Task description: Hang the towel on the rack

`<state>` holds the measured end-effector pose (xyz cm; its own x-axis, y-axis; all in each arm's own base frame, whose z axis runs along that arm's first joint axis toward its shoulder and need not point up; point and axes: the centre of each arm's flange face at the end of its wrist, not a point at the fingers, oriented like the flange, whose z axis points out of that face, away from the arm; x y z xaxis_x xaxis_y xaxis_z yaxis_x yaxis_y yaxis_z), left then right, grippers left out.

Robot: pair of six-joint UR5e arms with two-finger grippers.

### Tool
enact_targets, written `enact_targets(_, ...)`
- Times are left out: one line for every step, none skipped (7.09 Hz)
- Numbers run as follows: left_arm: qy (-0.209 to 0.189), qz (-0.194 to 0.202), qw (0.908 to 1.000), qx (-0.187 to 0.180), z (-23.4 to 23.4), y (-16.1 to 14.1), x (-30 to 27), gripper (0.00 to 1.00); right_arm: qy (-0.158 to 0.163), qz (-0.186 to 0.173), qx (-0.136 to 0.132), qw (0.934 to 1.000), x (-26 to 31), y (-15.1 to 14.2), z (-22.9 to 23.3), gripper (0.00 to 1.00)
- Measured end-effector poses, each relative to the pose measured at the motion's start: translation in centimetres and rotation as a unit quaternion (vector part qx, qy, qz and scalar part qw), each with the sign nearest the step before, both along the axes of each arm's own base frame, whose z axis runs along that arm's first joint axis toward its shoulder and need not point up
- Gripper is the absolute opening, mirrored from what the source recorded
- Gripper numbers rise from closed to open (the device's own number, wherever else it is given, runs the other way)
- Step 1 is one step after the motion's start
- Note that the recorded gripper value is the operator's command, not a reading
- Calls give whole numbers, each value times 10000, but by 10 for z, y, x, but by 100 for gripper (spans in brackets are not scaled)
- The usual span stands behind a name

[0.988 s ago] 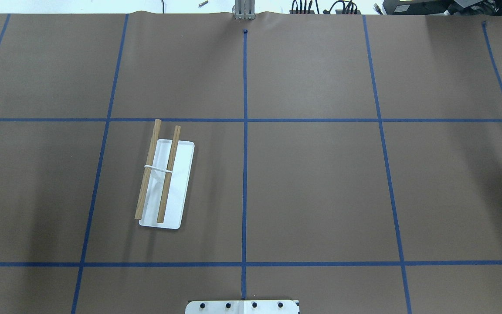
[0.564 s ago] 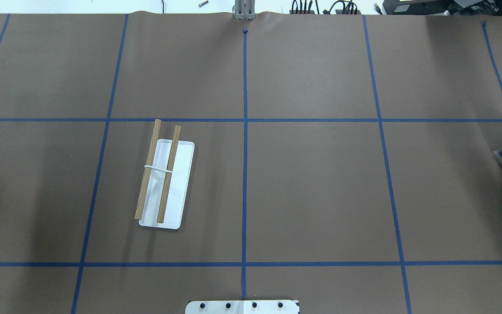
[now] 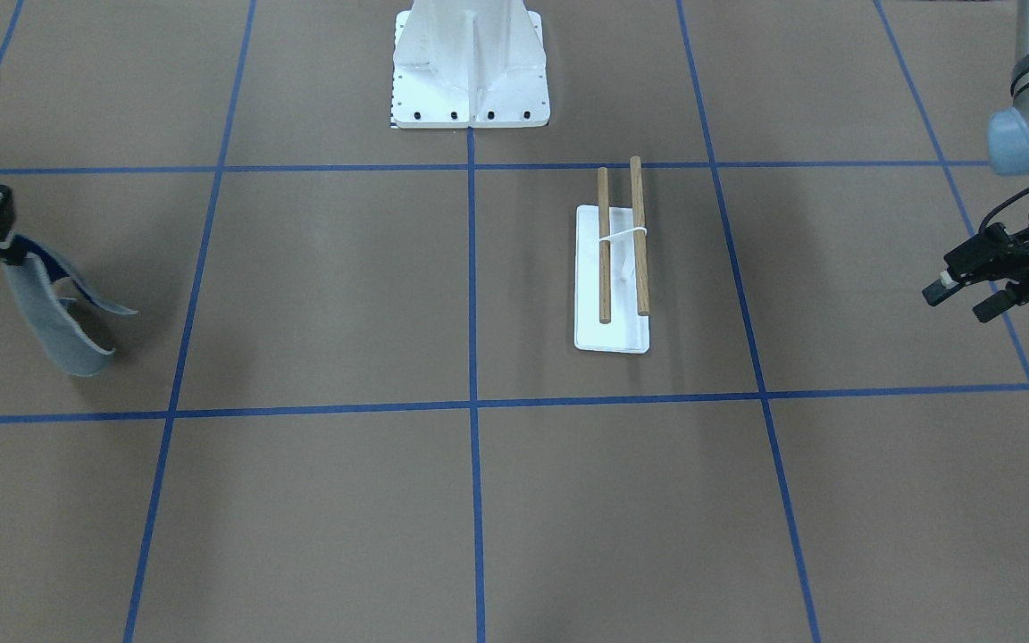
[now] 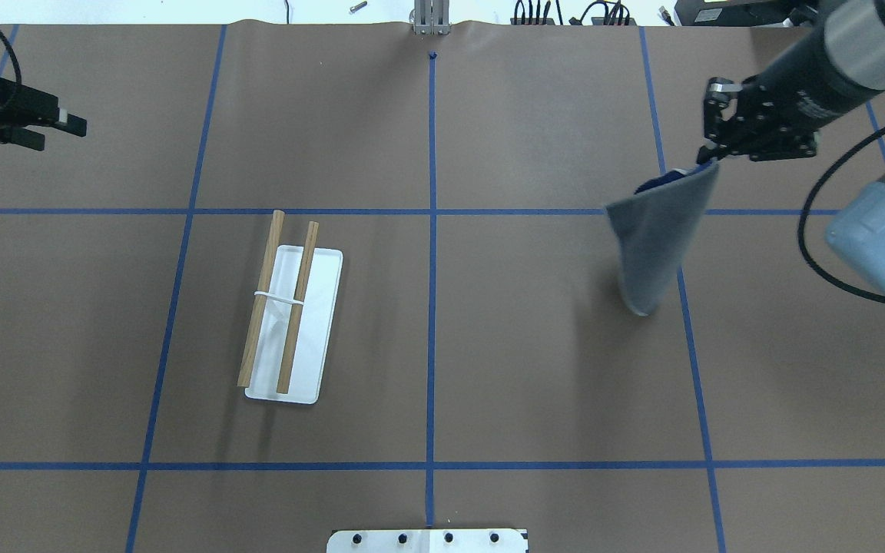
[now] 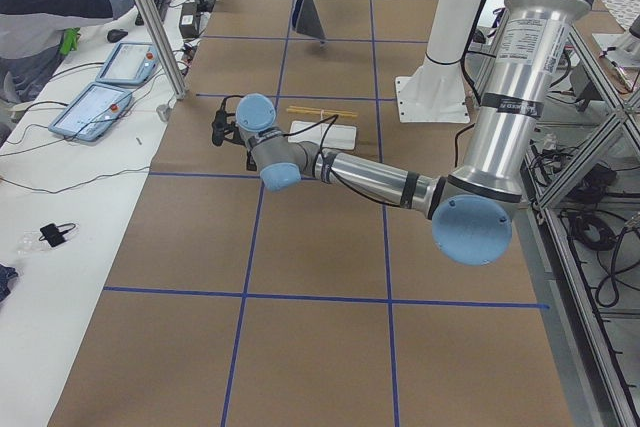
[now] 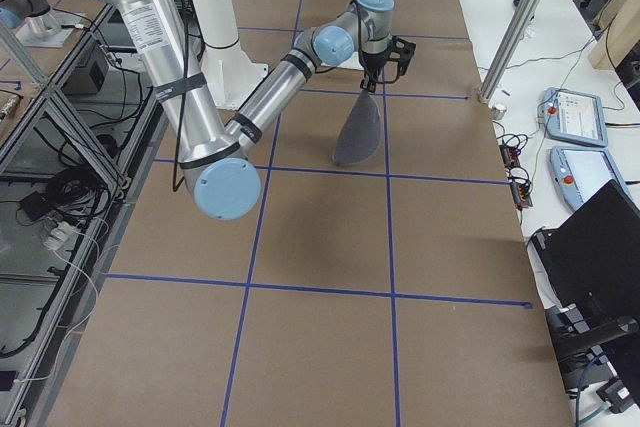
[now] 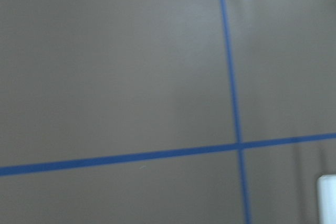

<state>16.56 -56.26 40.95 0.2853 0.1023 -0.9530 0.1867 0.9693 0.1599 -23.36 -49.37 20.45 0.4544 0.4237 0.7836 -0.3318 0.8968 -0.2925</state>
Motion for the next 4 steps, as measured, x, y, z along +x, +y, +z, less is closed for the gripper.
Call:
enact_targets(158, -3, 9999, -4, -33, -3, 19, 98, -160, 450, -432, 9979, -31, 10, -42, 0)
enact_targets(363, 9, 9993, -98, -70, -7, 42, 98, -344, 860, -866, 9919, -53, 20, -73, 0)
enact_targets(545, -17, 9985, -99, -110, -2, 77, 98, -576, 1255, -1346, 9812, -71, 29, -100, 0)
enact_targets(661, -161, 9977, 69, -142, 15, 118, 98, -781, 1605, -1747, 9683, -84, 37, -123, 0)
